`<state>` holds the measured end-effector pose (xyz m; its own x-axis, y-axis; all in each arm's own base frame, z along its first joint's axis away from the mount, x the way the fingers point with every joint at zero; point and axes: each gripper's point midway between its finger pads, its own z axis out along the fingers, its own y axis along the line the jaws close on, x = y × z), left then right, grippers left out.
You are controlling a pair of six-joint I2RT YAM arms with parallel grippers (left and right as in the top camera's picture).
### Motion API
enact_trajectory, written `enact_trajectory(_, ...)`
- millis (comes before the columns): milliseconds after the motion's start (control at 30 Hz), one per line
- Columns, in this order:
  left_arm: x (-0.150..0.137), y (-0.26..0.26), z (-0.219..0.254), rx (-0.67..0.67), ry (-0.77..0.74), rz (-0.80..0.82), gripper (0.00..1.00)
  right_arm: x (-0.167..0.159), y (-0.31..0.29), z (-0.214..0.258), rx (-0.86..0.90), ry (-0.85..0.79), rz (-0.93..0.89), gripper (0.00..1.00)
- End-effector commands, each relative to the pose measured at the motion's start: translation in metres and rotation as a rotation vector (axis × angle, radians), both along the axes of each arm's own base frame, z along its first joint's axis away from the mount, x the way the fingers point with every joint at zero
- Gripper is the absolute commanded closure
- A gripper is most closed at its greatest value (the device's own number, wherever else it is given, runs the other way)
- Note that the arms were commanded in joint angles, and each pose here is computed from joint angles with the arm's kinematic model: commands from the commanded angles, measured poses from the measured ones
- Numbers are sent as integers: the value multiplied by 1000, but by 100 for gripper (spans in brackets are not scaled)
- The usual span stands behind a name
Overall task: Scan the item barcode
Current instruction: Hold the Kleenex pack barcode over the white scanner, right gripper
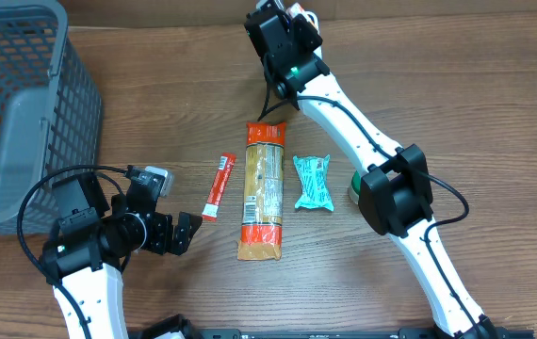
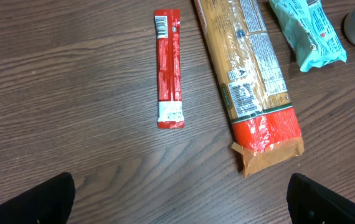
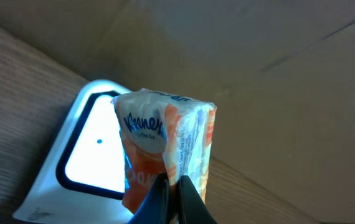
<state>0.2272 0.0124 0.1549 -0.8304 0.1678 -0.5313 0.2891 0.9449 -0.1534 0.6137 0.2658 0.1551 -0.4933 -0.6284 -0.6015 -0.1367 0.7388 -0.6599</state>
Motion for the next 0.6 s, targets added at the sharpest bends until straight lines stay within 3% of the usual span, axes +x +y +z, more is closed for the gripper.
enact_trajectory(0, 3, 3, 4, 12, -15, -8, 0, 7, -13, -14, -5, 26, -10, 96)
enact_trajectory(300, 3, 3, 4, 12, -15, -8, 1, 7, -8, -26, 41, 86, 57, 96)
enact_trajectory(567, 3, 3, 4, 12, -15, -8, 0, -11, -34, 45, 165, 19, -76, 96)
